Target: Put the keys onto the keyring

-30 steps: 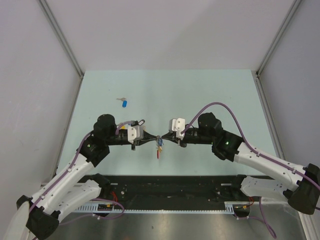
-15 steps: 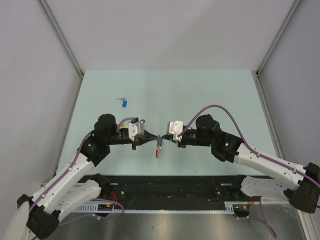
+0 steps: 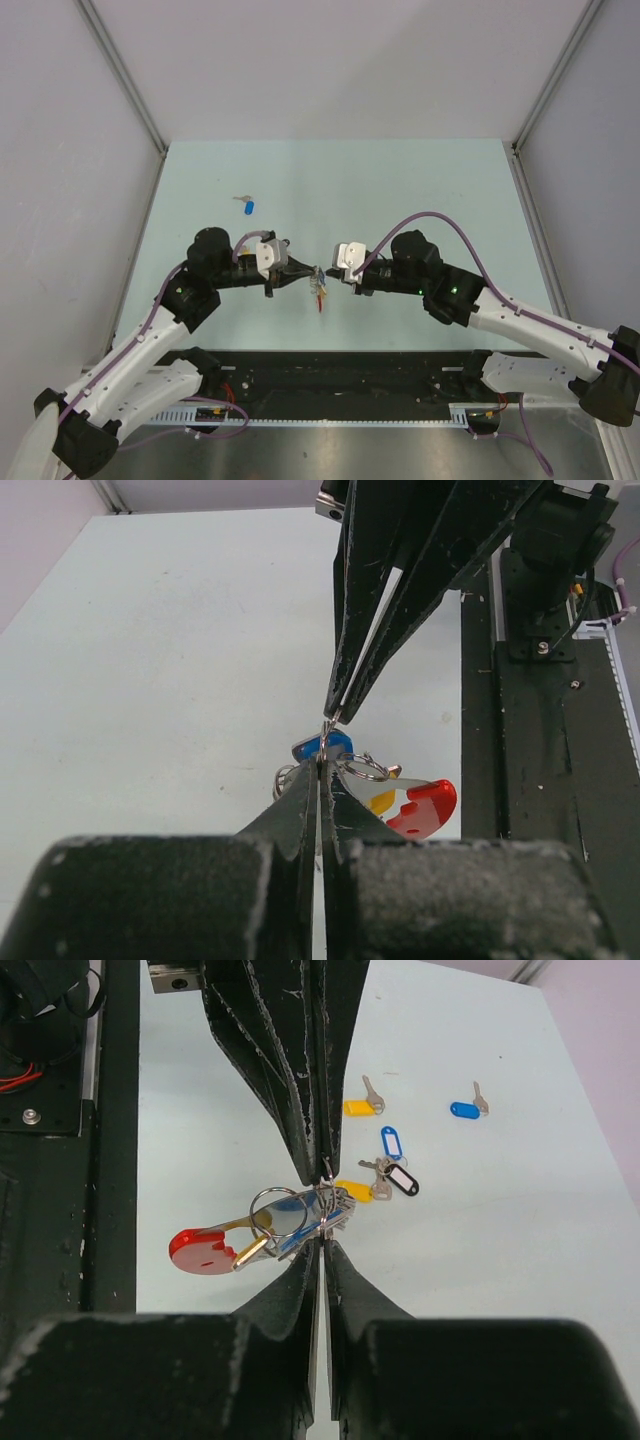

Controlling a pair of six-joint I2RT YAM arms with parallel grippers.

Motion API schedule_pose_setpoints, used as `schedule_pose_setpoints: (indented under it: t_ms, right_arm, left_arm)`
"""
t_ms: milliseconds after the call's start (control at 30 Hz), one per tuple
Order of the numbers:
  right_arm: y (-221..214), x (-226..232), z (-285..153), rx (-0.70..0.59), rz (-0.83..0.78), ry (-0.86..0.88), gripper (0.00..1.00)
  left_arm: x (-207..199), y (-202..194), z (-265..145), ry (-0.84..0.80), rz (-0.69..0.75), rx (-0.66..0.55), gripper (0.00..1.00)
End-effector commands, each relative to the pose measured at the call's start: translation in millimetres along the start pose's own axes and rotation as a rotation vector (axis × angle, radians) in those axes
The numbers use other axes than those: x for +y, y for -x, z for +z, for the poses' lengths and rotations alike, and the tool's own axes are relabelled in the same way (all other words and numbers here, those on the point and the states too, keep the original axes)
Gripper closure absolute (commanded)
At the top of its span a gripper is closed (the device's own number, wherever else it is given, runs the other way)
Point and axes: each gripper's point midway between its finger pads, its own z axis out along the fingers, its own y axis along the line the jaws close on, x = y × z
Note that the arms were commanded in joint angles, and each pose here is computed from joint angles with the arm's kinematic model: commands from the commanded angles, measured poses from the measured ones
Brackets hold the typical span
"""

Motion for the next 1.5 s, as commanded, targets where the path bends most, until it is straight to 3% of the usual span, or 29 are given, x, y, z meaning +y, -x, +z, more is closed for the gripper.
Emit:
schedule_pose_setpoints:
  t_ms: [0, 133, 233, 767, 1167, 1267, 1400, 1467]
  right_arm:
    - [12.2, -5.5, -4.5, -0.023, -0.013, -0.024, 0.91]
    - [17.8, -7.0, -6.6, -0.044, -0.010, -0.032, 0.73]
    - [21.5, -9.0, -6.6, -0.061, -0.009, -0.043, 0.69]
    - [33.3, -10.5, -1.0, -0.137, 0.029, -0.010, 0.69]
    - [20.1, -11.3, 5.7, -0.094, 0.062, -0.015, 0.77]
    - [18.5, -11.8, 5.9, -0.088, 0.067, -0.019, 0.83]
    - [18.3, -13.5, 5.3, -0.087, 0.062, -0.027, 1.00]
    - [17.8, -15.5, 4.4, -0.082, 0.053, -0.037, 1.00]
  left_arm:
    - [5.4, 19.5, 0.5, 0.021, 0.047, -0.057, 1.00]
    - [4.8, 19.0, 0.5, 0.018, 0.051, -0.058, 1.00]
    - [3.4, 20.4, -0.1, 0.014, 0.057, -0.064, 1.00]
    - [5.1, 21.3, -1.0, 0.033, 0.051, -0.074, 1.00]
    - [8.7, 28.4, -1.8, 0.060, 0.063, -0.106, 1.00]
    - [9.4, 29.1, -2.0, 0.064, 0.064, -0.111, 1.00]
    - [9.0, 30.0, -1.7, 0.064, 0.061, -0.119, 1.00]
    - [9.5, 29.7, -1.3, 0.066, 0.054, -0.120, 1.00]
